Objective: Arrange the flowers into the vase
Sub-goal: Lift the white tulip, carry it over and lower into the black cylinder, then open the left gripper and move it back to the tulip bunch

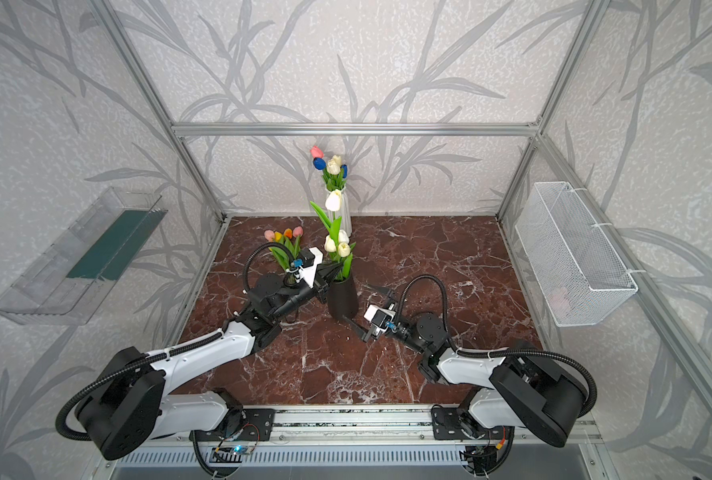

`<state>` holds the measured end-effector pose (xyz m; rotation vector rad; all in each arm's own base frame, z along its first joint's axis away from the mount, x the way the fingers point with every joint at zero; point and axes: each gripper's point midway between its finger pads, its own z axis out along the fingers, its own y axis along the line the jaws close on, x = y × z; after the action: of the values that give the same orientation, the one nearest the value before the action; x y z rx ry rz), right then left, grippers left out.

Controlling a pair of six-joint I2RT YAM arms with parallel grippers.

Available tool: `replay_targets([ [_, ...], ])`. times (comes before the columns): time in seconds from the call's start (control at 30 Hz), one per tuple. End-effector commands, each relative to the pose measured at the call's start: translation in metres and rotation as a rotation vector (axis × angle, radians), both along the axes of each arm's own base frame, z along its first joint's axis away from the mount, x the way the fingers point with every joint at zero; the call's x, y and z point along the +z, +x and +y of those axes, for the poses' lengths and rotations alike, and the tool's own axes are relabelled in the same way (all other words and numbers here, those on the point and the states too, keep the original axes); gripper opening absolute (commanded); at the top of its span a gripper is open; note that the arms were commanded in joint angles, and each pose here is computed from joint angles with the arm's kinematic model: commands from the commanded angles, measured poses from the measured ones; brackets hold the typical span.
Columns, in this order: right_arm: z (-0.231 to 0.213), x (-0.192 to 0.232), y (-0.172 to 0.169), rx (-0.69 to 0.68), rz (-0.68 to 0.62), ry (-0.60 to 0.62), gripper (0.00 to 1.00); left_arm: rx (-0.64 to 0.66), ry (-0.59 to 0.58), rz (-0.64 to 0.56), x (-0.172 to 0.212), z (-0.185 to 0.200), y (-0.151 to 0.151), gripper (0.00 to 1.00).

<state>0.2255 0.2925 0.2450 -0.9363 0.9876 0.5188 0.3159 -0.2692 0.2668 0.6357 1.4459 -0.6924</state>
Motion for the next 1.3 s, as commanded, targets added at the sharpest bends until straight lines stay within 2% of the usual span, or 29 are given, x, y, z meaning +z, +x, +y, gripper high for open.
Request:
replay_targets([
  [0.0,0.0,0.007,-0.002,-0.002,-0.027,0.024,0.95,-0.013,0.037,0.006,-0.007,0.001,-0.009,0.0],
  [0.07,0.0,0.007,-0.002,-0.001,-0.027,0.024,0.95,-0.009,0.047,0.01,-0.009,0.002,-0.011,0.03],
  [0.17,0.0,0.007,-0.002,0.001,-0.025,0.024,0.95,-0.004,0.064,0.011,-0.01,0.004,-0.012,0.19],
  [0.23,0.0,0.007,-0.003,0.002,-0.025,0.024,0.95,0.002,0.076,0.012,-0.01,0.006,-0.013,0.26],
  [0.53,0.0,0.007,-0.002,-0.001,-0.025,0.024,0.95,0.02,0.137,-0.001,0.0,0.018,-0.024,0.33],
  [0.8,0.001,0.005,-0.002,0.002,-0.019,0.02,0.95,0.024,0.162,-0.071,0.044,0.037,-0.046,0.51],
  [0.9,0.001,0.005,-0.002,0.002,-0.019,0.02,0.95,0.058,0.161,-0.089,0.057,0.047,-0.042,0.53],
  [0.97,0.001,0.005,-0.002,0.002,-0.017,0.02,0.95,0.187,0.143,-0.057,0.056,0.067,-0.02,0.57],
  [1.07,0.001,0.005,-0.002,0.005,-0.018,0.02,0.95,0.473,0.067,0.095,0.045,0.122,0.027,0.57],
  [1.13,0.001,0.005,-0.003,0.004,-0.022,0.021,0.95,0.679,0.016,0.241,0.024,0.168,0.054,0.55],
  [1.2,0.0,0.006,-0.003,0.0,-0.024,0.022,0.95,0.842,0.029,0.391,-0.006,0.203,0.073,0.49],
  [1.27,0.0,0.006,-0.003,0.0,-0.024,0.022,0.95,0.916,0.08,0.546,-0.04,0.223,0.088,0.49],
])
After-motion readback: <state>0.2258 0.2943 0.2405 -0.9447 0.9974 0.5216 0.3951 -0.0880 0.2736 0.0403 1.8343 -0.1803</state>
